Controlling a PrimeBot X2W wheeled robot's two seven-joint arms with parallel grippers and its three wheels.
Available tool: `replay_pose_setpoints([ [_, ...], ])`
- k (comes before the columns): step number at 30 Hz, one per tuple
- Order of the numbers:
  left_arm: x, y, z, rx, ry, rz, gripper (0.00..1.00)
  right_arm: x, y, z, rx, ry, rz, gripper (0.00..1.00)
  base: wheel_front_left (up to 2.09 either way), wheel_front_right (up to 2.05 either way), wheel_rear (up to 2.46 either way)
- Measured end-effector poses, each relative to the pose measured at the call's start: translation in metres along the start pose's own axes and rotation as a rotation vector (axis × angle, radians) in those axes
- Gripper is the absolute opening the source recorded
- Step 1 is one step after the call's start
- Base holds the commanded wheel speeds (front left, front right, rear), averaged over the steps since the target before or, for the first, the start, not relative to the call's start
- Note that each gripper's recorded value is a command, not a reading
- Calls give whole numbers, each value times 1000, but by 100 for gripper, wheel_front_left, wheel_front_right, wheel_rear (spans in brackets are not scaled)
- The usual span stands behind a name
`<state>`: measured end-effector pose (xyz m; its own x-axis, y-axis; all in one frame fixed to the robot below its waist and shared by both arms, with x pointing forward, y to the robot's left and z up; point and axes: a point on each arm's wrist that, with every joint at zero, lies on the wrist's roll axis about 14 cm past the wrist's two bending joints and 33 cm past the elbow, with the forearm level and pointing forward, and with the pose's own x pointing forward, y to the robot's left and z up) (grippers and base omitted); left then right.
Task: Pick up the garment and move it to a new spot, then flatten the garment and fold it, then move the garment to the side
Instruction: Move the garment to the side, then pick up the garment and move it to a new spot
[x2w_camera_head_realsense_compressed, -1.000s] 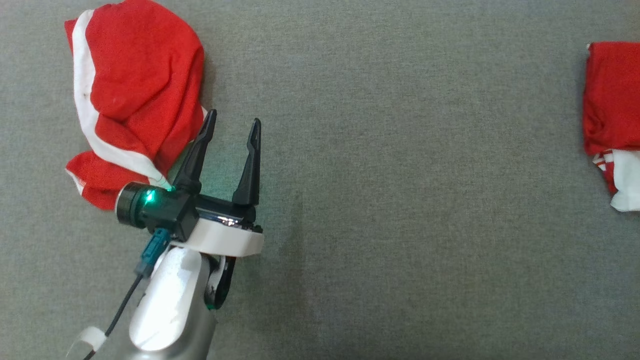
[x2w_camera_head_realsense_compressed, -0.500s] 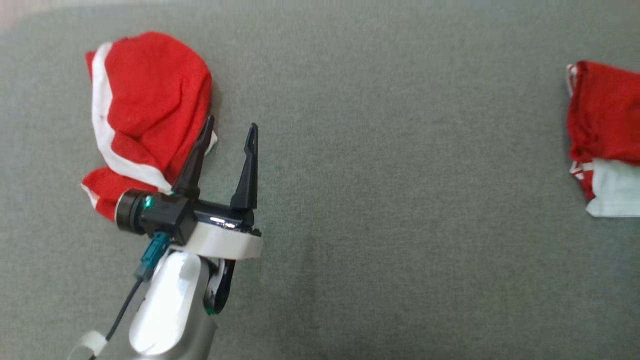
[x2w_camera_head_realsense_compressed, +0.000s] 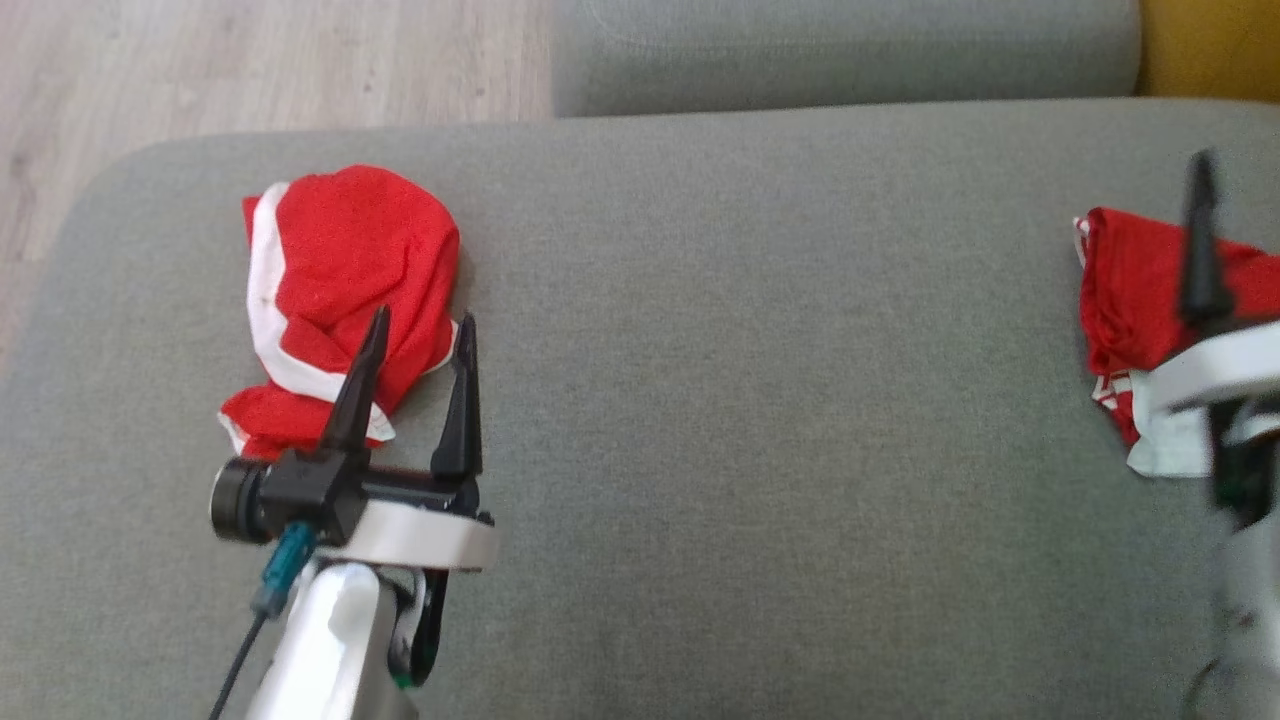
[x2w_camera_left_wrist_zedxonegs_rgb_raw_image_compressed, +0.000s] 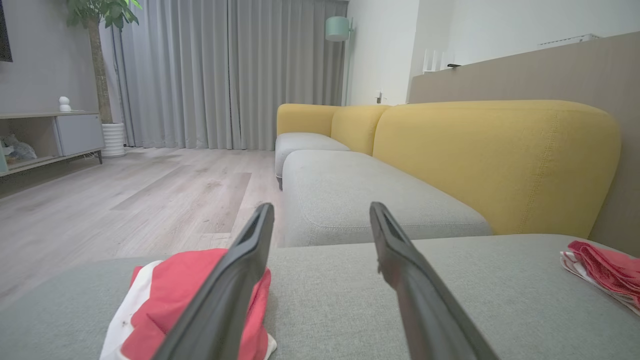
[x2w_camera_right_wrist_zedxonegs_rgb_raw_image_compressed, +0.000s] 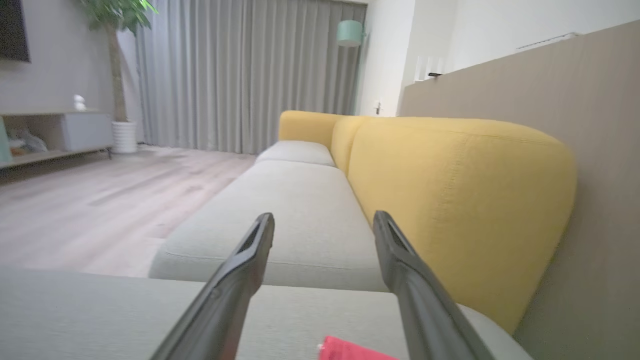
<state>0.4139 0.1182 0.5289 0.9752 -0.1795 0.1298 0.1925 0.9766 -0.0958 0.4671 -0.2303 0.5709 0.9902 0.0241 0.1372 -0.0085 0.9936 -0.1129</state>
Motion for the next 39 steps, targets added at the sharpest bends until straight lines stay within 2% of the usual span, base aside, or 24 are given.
replay_pose_setpoints([
  [5, -19, 5, -8, -4, 27, 31, 100, -27, 36, -8, 137, -11, 26, 100, 0, 0, 0],
  [11, -32, 14, -7, -50, 22, 80, 100, -62, 54, -33, 265, 33, 23, 100, 0, 0, 0],
  [18, -50, 15, -21, -54, 65, 103, 100, -98, 60, -61, 305, 110, 13, 100, 0, 0, 0],
  [31, -54, 16, -20, -52, 66, 108, 100, -100, 68, -61, 326, 109, 32, 100, 0, 0, 0],
  [39, -69, 38, -16, -45, 56, 182, 100, -91, 105, -58, 354, 114, 138, 100, 0, 0, 0],
])
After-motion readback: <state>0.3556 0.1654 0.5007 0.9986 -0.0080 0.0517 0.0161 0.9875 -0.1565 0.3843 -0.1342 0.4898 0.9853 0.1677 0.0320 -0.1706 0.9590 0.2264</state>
